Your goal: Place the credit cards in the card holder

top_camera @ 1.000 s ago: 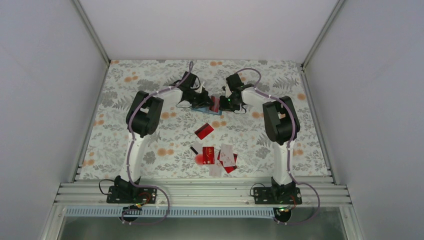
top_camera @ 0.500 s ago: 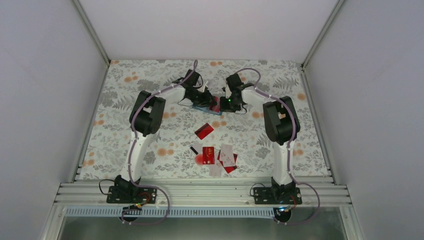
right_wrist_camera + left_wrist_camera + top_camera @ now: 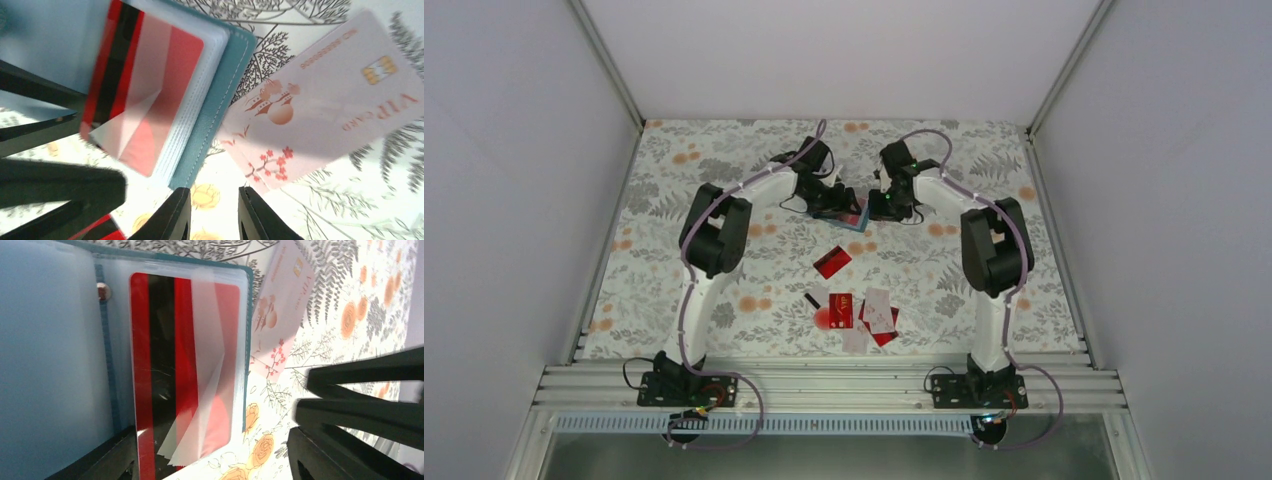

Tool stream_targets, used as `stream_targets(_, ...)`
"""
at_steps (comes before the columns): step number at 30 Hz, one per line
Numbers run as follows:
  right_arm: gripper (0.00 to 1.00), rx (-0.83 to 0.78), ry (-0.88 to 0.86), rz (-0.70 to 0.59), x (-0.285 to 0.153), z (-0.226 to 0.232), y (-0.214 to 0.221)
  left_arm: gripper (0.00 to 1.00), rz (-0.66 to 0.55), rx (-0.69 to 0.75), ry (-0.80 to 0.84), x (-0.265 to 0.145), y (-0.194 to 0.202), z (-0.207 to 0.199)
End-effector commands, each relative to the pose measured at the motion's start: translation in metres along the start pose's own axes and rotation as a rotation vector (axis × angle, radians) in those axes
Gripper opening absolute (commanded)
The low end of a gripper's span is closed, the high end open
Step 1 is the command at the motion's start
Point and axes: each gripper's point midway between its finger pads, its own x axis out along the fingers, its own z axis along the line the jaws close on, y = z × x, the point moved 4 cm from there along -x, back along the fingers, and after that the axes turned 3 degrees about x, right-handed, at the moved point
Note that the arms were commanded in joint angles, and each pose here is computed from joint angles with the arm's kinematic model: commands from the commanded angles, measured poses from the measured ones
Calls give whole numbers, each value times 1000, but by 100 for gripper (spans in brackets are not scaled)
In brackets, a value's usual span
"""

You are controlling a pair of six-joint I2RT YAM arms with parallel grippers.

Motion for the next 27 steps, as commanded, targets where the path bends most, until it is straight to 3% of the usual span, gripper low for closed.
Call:
stream_targets(1,26,2,14,-95,-49,7,-9,75,72,-34,-160,-12,20,13)
stream_targets(9,30,63,-18,-142,-80,8,6,90,-64,103,-329,-71,0,-8)
stream_targets(16,36,111,-91,-148,-89,13,20,89,-99,290,-423,-86,-7,-5)
stream_targets(21,39,82,-87,-168,-97,8,19,84,-151,390,-645,-92,-20,20)
stream_targets(27,39,44,-128,-128,-92,4,13,82,-101,443,-850,-85,-43,37)
